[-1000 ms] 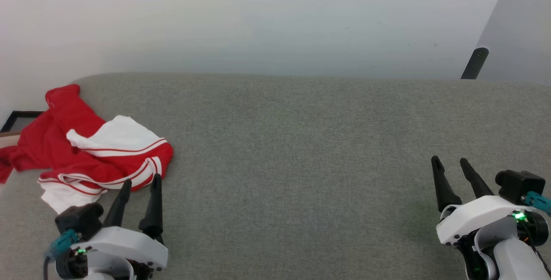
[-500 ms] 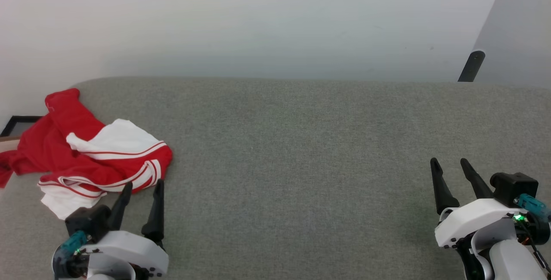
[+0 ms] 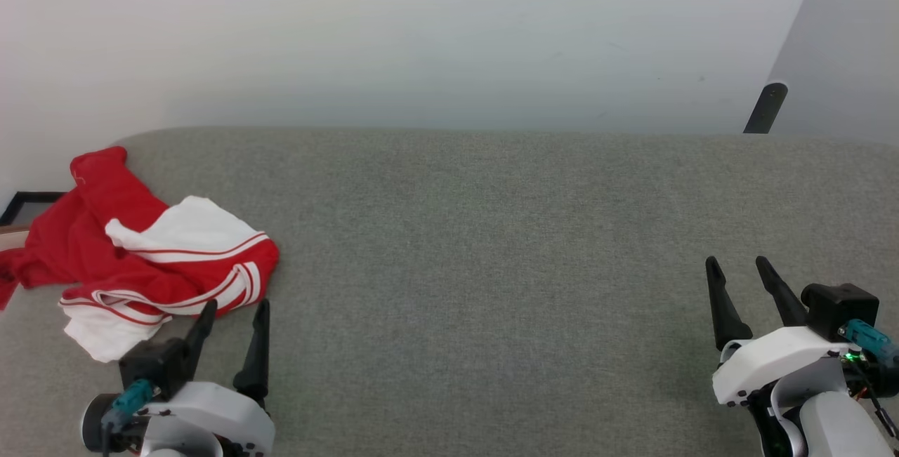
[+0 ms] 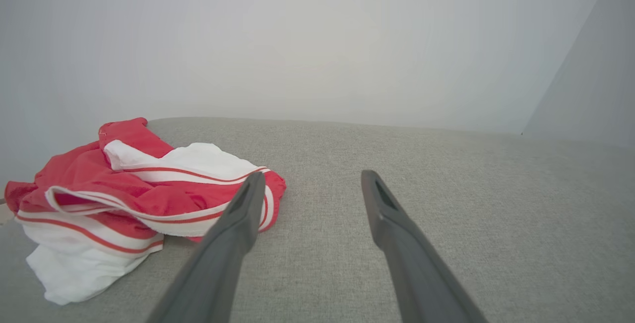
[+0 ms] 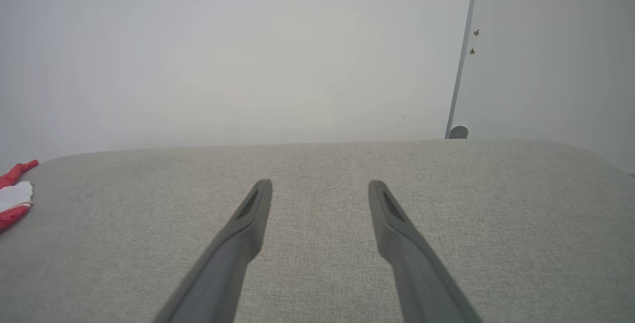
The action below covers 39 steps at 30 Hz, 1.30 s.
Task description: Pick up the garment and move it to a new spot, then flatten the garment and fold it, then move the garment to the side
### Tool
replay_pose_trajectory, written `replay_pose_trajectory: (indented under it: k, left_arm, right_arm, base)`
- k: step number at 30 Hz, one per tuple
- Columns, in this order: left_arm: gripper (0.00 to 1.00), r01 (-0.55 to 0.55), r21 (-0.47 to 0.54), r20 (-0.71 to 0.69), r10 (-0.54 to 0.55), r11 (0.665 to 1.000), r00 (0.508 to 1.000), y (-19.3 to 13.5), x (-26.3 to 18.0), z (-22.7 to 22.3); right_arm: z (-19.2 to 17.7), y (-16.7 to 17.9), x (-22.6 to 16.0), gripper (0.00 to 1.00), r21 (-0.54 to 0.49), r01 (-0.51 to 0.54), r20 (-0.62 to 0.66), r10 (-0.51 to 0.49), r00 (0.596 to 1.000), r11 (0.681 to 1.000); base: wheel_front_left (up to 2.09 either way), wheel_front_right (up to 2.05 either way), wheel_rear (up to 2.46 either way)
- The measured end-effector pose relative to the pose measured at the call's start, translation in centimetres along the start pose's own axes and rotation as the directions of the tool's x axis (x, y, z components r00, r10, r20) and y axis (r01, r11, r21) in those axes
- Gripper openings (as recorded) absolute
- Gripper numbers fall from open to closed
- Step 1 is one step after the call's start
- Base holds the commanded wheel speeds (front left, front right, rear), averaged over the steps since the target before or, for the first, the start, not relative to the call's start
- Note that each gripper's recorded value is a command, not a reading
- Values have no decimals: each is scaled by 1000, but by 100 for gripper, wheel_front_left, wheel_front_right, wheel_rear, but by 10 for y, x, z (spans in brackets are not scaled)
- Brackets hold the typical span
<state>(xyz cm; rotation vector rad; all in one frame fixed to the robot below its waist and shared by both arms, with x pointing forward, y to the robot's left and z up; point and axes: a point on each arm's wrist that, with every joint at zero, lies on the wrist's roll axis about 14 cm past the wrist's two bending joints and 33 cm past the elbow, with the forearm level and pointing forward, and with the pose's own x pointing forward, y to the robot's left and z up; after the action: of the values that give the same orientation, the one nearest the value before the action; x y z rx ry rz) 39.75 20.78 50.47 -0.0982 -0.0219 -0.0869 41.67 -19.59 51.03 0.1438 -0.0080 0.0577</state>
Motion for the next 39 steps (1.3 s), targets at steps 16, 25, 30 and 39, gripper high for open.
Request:
replay_pose_trajectory:
  k: [16, 25, 30, 39]
  left_arm:
    - [100, 43, 93, 8, -44, 995, 999, -5, 2, 2]
    - [100, 29, 80, 7, -29, 996, 1000, -1, -1, 0]
    - [100, -1, 68, 15, 0, 998, 1000, 7, -2, 3]
    - [100, -184, 73, 9, 184, 980, 983, 53, -31, 0]
  right_arm:
    - [5, 0, 1, 100, -82, -14, 25, 16, 1000, 997]
    - [5, 3, 3, 100, -58, -14, 34, 16, 999, 998]
    - [5, 14, 8, 100, -20, -40, 40, 41, 998, 999]
    - [-7, 88, 20, 100, 2, -246, 16, 246, 969, 969]
  base:
    - [0, 0, 0]
    - [0, 0, 0]
    - [0, 0, 0]
    - [0, 0, 0]
